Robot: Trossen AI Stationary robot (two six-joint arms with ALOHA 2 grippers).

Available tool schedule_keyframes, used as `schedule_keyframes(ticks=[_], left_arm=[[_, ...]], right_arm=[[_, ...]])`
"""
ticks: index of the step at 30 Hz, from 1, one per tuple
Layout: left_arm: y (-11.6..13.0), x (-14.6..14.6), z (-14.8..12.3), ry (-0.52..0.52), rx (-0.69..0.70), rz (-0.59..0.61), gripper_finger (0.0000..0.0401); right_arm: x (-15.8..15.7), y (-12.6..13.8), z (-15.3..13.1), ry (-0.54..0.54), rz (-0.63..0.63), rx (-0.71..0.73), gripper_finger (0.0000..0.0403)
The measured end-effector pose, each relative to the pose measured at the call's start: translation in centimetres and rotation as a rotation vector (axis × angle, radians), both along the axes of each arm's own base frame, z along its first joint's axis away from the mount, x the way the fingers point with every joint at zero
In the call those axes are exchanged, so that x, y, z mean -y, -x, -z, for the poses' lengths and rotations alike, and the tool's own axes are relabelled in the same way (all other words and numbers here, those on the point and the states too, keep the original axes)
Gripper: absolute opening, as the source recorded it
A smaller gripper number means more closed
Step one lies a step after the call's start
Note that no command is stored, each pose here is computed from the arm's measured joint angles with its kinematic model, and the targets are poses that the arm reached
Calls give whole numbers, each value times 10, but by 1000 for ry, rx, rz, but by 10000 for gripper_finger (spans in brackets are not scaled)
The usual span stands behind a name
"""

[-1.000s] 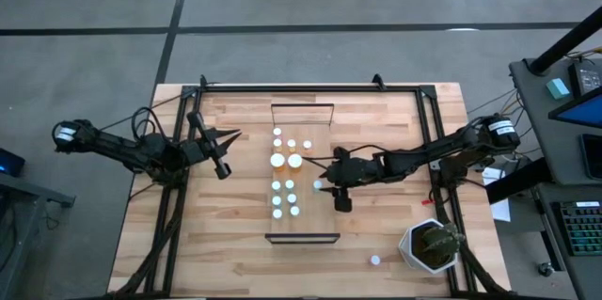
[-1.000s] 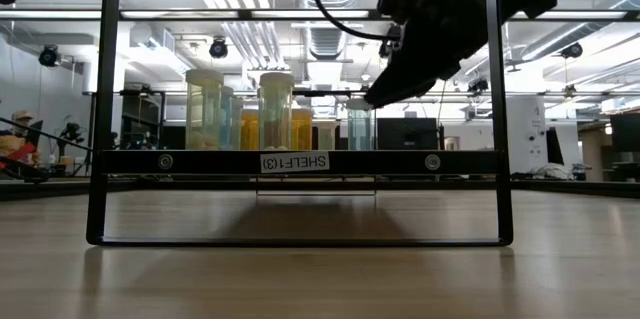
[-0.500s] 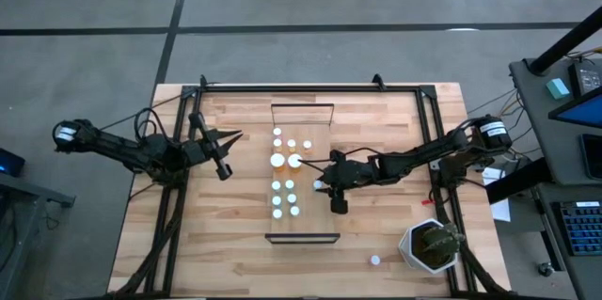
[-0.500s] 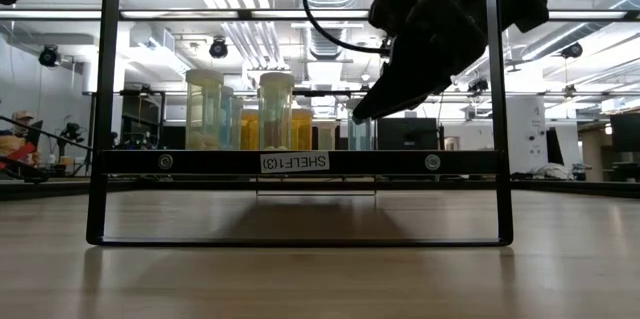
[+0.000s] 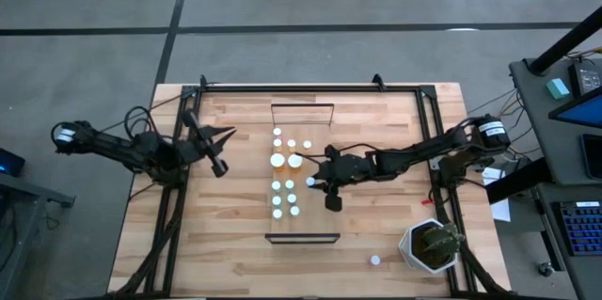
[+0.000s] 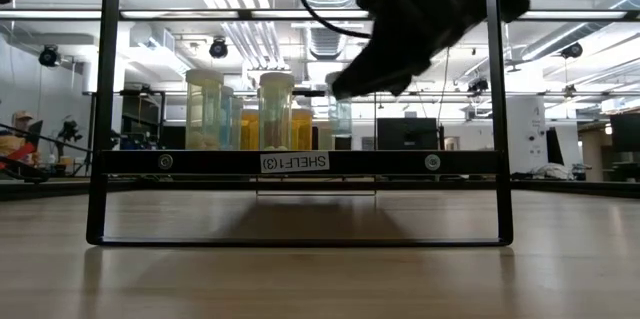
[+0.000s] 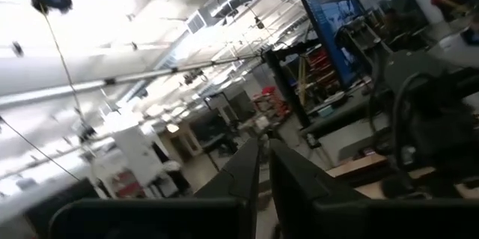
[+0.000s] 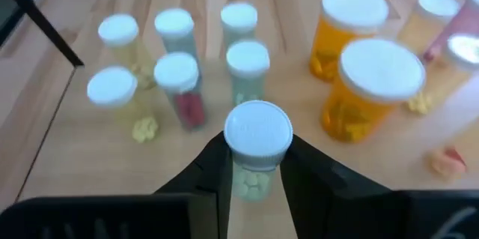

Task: Pick and place medicine bottles onto shelf by color
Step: Adjust the pill bottles on the shelf

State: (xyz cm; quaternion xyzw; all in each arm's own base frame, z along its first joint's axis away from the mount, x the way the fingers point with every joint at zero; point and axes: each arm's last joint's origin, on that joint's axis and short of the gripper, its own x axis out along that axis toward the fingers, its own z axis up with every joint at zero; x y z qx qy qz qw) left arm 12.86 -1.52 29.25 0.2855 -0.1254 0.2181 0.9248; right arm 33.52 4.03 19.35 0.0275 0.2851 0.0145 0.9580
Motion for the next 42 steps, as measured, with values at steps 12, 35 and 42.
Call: schedule_keyframes(ticks=[12, 35, 42], left_arm=[[-1, 0, 7, -194, -94, -75, 15], [-1, 0, 7, -186, -89, -78, 15], [-1, 0, 6, -187, -86, -80, 15]], right_arm=[[22, -22, 22, -146, -4, -12, 87], [16, -22, 21, 22, -127, 6, 89], [16, -21, 22, 14, -122, -5, 92]])
